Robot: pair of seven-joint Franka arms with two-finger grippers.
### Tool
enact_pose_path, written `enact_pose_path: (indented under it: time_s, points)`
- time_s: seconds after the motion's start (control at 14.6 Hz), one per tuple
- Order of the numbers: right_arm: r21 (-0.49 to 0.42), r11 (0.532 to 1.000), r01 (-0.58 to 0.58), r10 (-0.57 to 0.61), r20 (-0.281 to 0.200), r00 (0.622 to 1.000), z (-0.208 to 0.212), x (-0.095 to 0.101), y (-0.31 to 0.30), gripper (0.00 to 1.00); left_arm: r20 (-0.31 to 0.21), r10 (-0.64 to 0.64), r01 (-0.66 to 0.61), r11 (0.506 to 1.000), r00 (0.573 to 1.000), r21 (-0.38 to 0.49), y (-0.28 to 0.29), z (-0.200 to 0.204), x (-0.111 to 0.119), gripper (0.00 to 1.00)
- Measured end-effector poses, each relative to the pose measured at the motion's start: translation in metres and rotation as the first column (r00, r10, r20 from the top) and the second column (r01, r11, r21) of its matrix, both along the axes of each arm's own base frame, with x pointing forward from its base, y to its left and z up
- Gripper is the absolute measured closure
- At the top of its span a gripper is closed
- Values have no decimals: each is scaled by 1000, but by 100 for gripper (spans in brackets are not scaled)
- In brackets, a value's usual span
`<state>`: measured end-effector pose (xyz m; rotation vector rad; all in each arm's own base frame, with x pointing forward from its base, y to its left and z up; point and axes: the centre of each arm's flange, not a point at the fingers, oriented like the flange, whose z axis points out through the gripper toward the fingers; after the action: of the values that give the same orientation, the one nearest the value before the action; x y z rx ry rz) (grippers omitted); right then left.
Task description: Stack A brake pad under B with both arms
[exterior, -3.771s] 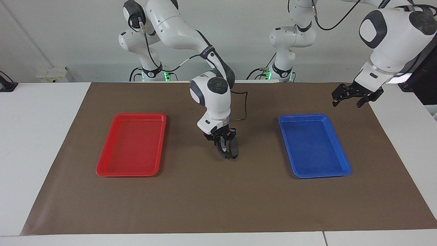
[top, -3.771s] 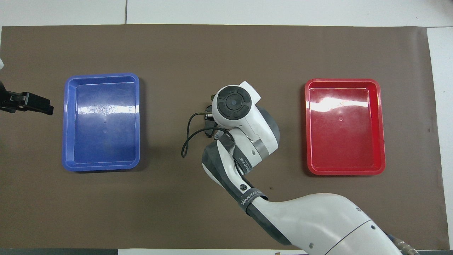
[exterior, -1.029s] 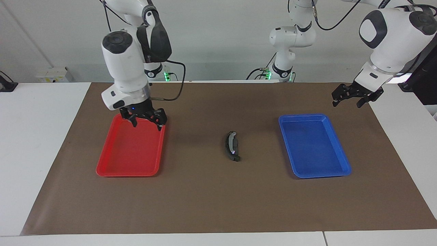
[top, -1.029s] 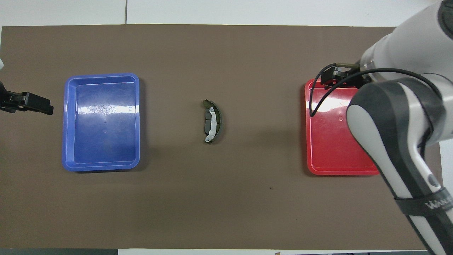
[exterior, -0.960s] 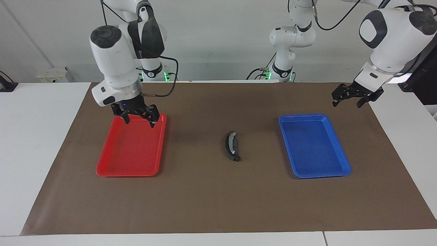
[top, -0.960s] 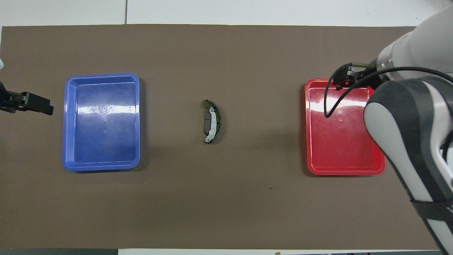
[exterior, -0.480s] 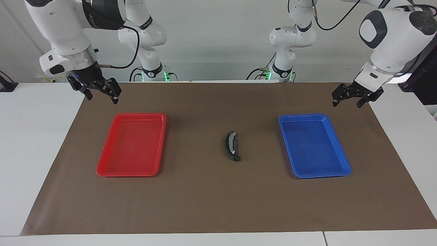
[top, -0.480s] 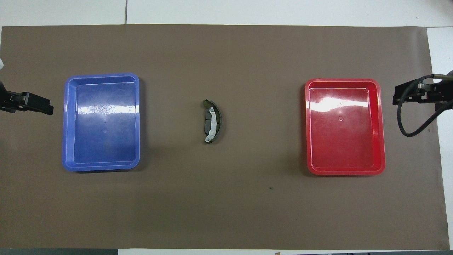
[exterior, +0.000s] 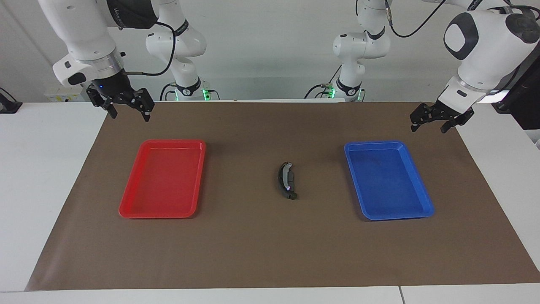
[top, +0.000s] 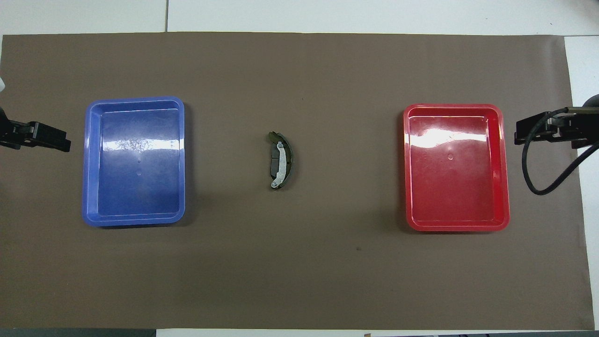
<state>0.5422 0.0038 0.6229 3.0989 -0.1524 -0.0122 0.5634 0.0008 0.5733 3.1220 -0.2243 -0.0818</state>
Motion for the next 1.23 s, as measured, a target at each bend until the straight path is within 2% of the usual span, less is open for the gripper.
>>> enact_pose_path:
  time_s: [0.27,1.23]
  points:
    - [1,998,-56,56,-10,998,-1,-1,-5,0,0,0,0,1000,1000,0,0,0,0,0]
    - [2,999,-45,45,-20,999,-1,-2,-7,0,0,0,0,1000,1000,0,0,0,0,0]
